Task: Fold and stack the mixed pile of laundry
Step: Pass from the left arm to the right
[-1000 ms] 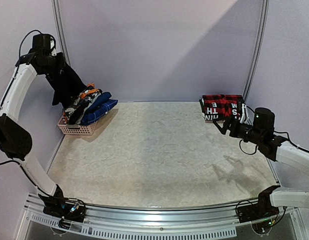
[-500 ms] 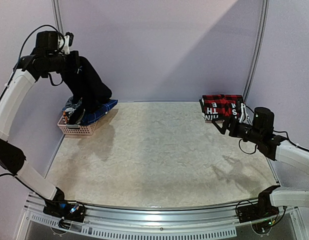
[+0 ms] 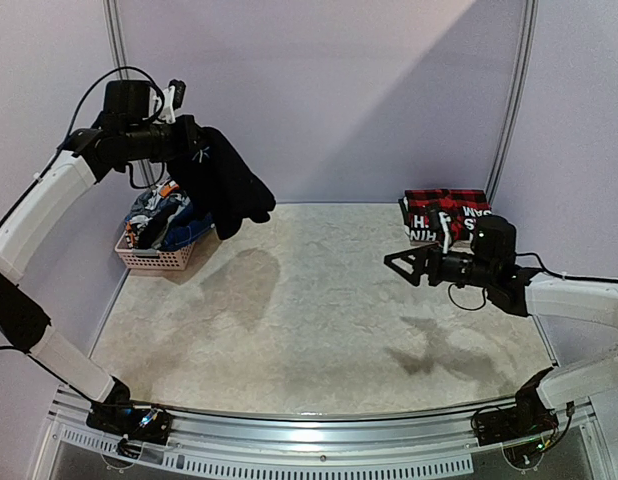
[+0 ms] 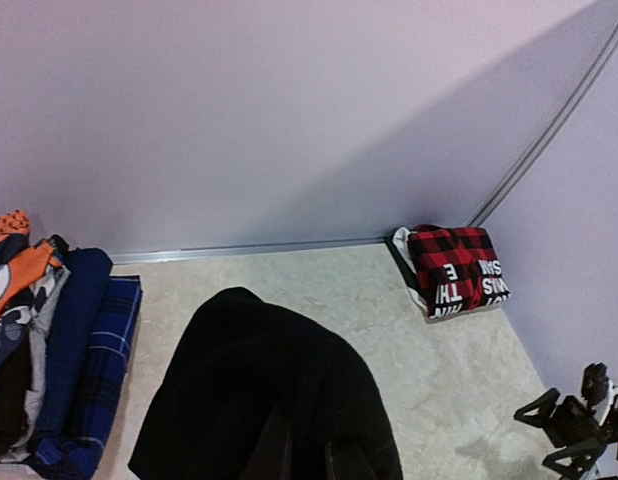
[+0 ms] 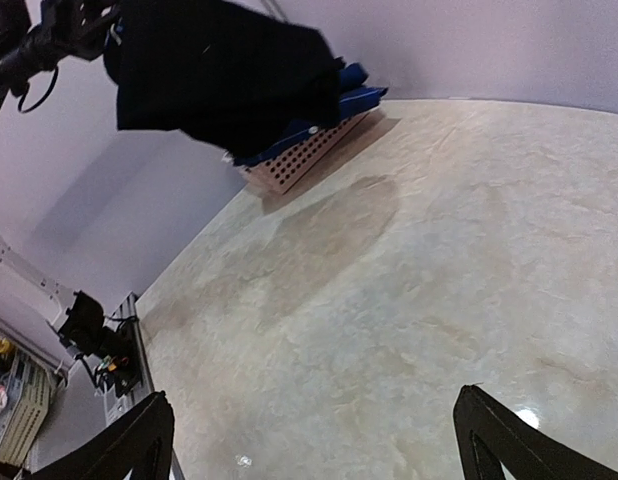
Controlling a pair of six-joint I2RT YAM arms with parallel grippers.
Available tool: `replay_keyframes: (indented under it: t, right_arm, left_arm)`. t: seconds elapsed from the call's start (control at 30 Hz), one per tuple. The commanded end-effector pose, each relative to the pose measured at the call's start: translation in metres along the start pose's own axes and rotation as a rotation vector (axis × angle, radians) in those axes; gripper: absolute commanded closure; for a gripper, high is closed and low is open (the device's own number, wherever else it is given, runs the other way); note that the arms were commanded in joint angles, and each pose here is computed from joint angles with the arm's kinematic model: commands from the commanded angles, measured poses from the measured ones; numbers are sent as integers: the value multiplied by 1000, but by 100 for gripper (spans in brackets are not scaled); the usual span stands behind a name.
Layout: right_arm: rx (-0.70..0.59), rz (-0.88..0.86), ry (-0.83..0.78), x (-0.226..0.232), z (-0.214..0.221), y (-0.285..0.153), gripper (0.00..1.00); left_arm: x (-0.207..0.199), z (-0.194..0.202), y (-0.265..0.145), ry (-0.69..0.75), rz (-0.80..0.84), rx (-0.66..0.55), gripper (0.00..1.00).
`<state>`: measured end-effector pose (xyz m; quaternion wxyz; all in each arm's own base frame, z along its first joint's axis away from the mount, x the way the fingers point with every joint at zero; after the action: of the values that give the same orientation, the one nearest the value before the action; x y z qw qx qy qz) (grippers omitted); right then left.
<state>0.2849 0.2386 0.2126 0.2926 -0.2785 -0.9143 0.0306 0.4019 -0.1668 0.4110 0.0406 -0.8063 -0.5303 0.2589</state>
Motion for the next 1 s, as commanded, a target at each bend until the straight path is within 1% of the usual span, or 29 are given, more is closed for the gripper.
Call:
replay_keyframes:
  t: [0.0,0.13,0.3,0.4,0.53,0.83,0.97]
  right_arm:
    - [34,-117,-134,33,0,28,3]
    - [-9,-167,-118,39,-13,44,9]
    - [-8,-234,-74,40,-23,67,16]
    - [-18,-292,-35,44,-29,79,19]
    - [4,-360,15,47,-34,93,21]
    - [50,-382,76,38,-22,109,23]
    - [67,-343,101,30,-14,111,24]
  left_arm:
    - [-43,-12,0,-30,200,-63,100]
    - [-69,4,6,-28,358,-6,100]
    - [-92,27,3,-4,501,61,100]
    - [-107,41,-1,26,586,96,100]
    - [-125,54,-9,67,675,126,100]
    - [-148,68,-20,110,761,153,100]
    - [-150,70,-22,120,765,154,100]
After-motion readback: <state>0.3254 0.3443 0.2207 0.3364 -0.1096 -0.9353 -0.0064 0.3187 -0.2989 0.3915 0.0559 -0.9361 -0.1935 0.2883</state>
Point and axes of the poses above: each gripper's point midway between its finger pads, its own y axis out along the fingers, its own x axis along the line the jaws close on, z = x × y, the point moved 2 cm from there along -y, back along the fingers, and after that the axes turned 2 degrees about -y, right-handed, at the moved point
